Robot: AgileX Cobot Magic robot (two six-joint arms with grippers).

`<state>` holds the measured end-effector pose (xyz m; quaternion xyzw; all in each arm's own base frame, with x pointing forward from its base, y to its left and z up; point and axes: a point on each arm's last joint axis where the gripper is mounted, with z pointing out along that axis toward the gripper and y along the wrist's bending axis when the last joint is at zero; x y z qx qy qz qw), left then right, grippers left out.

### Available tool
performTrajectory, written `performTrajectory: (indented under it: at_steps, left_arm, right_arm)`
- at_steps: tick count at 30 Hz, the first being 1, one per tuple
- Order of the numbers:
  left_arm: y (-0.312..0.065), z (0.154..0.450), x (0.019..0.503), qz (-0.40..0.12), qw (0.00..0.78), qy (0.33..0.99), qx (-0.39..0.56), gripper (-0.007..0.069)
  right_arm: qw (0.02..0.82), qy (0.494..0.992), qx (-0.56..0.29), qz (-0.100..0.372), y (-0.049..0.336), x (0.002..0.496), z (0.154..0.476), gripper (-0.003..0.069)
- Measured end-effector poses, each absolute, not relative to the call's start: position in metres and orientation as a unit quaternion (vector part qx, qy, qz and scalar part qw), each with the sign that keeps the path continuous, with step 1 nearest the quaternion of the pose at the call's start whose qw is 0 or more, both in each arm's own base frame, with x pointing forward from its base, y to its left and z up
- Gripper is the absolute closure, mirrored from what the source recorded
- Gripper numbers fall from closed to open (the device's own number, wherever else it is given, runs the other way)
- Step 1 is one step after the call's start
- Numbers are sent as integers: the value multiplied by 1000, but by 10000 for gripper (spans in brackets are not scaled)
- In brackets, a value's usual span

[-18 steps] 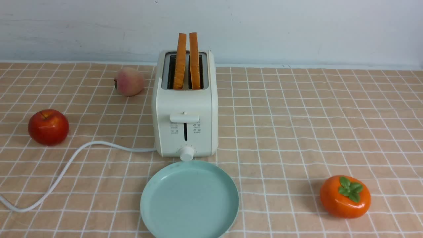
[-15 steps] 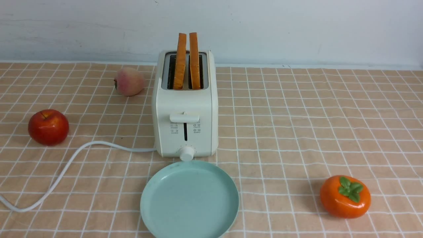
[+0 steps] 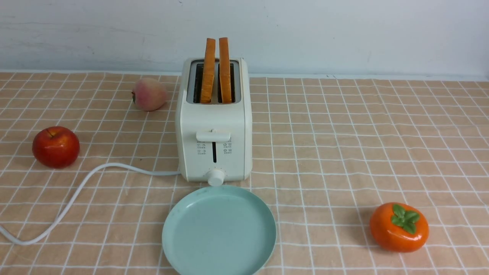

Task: Take toasted bread from bread machine on light coffee tablecloth place on plate.
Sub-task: 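Reach for a toast slice standing in the toaster with the left gripper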

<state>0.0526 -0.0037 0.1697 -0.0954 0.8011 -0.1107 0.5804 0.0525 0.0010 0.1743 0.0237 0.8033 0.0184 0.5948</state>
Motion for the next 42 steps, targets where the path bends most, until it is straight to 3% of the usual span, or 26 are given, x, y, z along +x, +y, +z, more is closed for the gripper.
performTrajectory:
  at_steps: [5,7,13,15,18,21,23,25,26,28,29,31,32,33,37,38,42]
  left_arm:
    - [-6,178,55,-158,607,768,-128,387]
    - [-7,186,56,-212,628,729,-168,387]
    - [-3,207,56,-302,680,626,-235,389]
    - [1,218,55,-340,705,564,-264,412]
    - [7,232,50,-369,743,486,-274,537]
    - [5,258,43,-375,761,468,-249,639]
    - [2,277,37,-375,759,479,-233,639]
    - [-3,316,30,-356,734,539,-210,639]
    - [-3,318,30,-352,731,546,-209,639]
    - [-7,345,41,-281,669,662,-188,639]
    - [-7,350,41,-275,669,666,-184,639]
    - [-11,362,67,-203,573,779,-157,639]
    - [-12,364,73,-196,548,798,-155,639]
    - [-15,365,89,-179,498,837,-142,639]
    - [-21,359,128,-152,424,887,-102,639]
    - [-23,354,149,-147,401,900,-89,639]
    - [-33,357,196,-171,371,910,-65,639]
  right_arm:
    - [595,803,24,18,1,53,174,419]
    - [595,803,23,17,1,53,174,419]
    - [601,799,28,24,1,53,176,419]
    - [616,783,60,63,3,54,178,419]
    - [645,741,126,137,5,56,187,419]
    - [671,694,179,189,3,57,196,419]
    - [681,673,200,207,1,57,200,419]
    - [687,658,216,221,0,57,203,419]
    - [687,657,217,222,0,57,203,419]
    - [680,636,255,261,0,56,205,421]
    - [677,635,259,267,0,56,206,421]
    - [654,652,243,298,7,52,224,441]
    - [653,658,228,299,9,50,236,449]
    - [634,685,201,298,15,47,252,473]
    - [579,755,138,274,24,51,302,560]
    - [542,793,107,258,27,58,321,608]
    - [425,878,15,218,33,85,349,676]
